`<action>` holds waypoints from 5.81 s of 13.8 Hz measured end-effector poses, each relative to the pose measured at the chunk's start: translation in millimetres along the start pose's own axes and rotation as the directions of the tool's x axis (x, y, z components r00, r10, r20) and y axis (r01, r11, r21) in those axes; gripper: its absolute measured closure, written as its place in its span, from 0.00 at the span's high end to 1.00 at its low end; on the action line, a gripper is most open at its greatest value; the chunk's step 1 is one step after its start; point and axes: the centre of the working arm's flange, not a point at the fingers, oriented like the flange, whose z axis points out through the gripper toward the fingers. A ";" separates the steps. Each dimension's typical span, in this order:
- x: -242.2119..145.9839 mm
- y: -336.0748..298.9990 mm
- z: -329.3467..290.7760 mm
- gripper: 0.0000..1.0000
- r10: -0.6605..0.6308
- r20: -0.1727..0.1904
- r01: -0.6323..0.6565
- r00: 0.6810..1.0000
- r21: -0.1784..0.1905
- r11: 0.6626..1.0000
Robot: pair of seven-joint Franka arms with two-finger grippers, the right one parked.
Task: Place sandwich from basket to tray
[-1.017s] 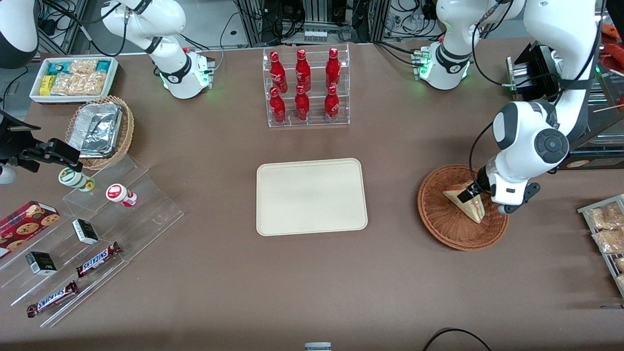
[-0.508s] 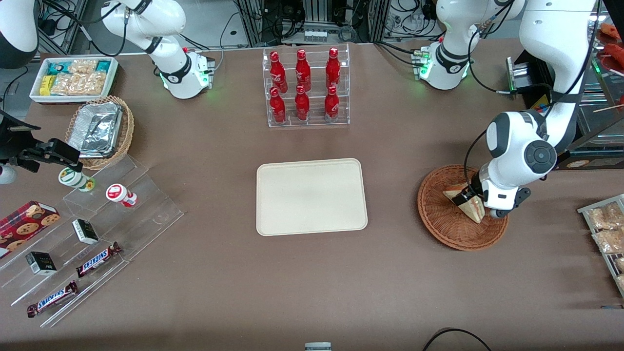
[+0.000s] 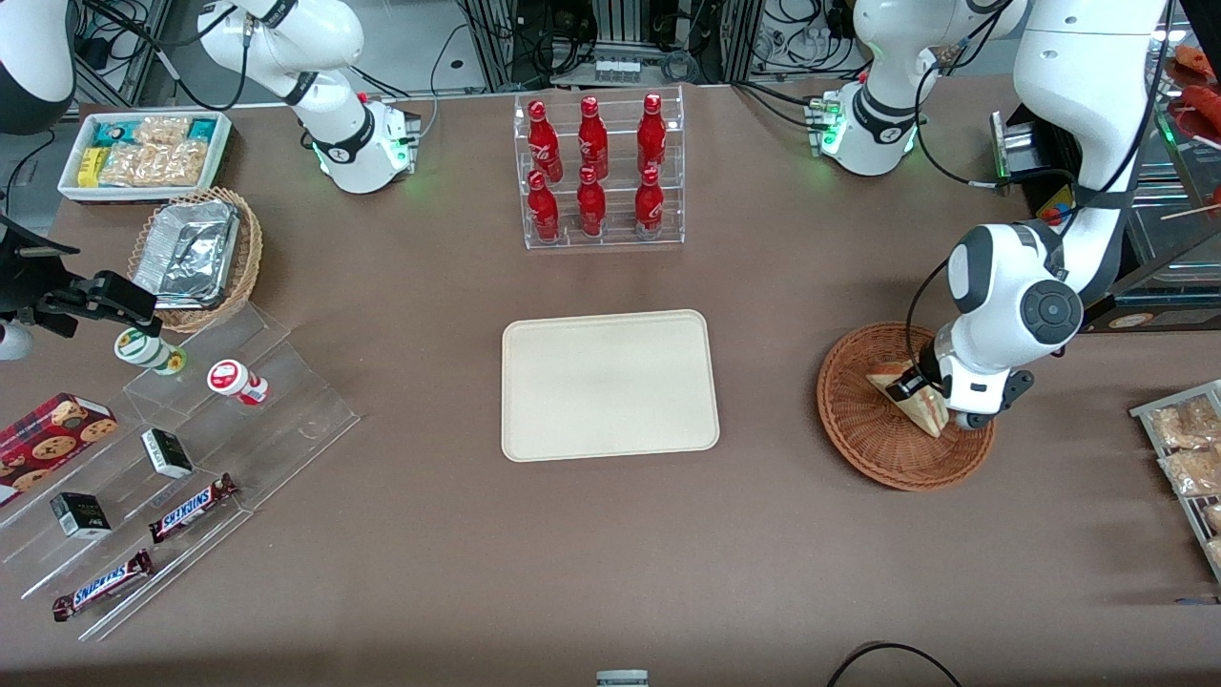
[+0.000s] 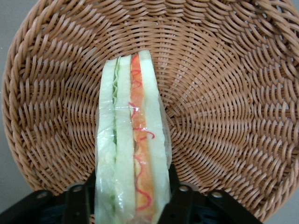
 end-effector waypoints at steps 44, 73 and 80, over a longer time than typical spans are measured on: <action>-298.7 358.1 9.7 0.15 0.586 0.042 -0.587 0.809 0.001 0.810; -295.3 362.2 34.0 1.00 0.526 0.022 -0.526 0.850 -0.001 0.850; -297.0 364.2 -5.3 1.00 0.527 0.026 -0.527 0.849 0.005 0.850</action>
